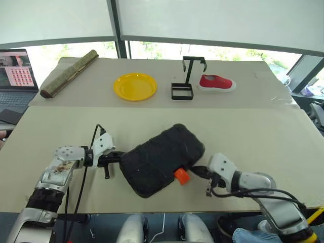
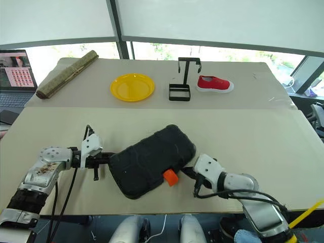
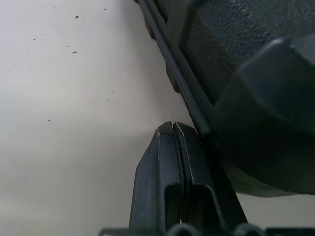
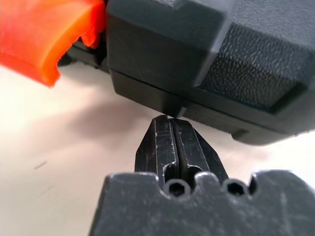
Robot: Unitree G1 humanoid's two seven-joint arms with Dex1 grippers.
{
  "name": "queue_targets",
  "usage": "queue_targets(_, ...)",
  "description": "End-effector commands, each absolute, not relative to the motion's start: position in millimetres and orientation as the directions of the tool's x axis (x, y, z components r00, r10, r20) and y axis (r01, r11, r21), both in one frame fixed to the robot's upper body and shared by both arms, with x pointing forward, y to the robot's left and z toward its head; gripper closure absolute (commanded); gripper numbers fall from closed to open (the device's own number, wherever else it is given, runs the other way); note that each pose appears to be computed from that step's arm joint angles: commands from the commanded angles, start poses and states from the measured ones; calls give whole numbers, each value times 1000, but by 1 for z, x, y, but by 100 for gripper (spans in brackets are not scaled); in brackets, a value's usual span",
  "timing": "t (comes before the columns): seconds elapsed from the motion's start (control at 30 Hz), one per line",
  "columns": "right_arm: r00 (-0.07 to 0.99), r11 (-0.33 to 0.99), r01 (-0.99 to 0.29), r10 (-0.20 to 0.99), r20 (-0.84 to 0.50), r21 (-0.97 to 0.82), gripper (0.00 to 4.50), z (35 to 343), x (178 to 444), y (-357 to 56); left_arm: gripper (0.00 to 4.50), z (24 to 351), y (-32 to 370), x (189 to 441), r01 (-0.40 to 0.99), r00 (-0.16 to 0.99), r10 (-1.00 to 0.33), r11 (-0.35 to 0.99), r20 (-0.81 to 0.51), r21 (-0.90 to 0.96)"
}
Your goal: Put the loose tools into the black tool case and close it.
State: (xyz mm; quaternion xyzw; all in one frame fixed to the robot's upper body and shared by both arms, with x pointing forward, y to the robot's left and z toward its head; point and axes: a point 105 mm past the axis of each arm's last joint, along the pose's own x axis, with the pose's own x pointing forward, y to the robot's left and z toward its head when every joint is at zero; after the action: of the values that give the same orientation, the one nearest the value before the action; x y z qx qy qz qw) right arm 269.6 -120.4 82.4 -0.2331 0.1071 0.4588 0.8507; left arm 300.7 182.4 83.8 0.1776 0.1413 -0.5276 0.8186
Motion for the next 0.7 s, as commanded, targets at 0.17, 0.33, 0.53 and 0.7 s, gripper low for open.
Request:
queue_targets(0.17, 542, 434, -834, 757, -365, -340, 450, 100, 275, -128, 442, 127, 184, 320, 863, 504, -822, 466, -264, 198)
queue_targets(0.33, 479, 400, -875, 794, -375, -271, 450, 114, 250, -141, 442, 160, 170, 317, 922, 380, -900, 353, -214, 157)
queue_targets(0.53, 422, 367, -906, 826, -374, -212, 450, 134, 227, -140, 442, 158, 138, 308, 968, 223, -919, 169, -325, 187)
queue_targets(0.7, 372, 326, -927, 863, -342, -185, 450, 148, 221, -120, 442, 149, 110, 307, 978, 161, -934, 107, -319, 180)
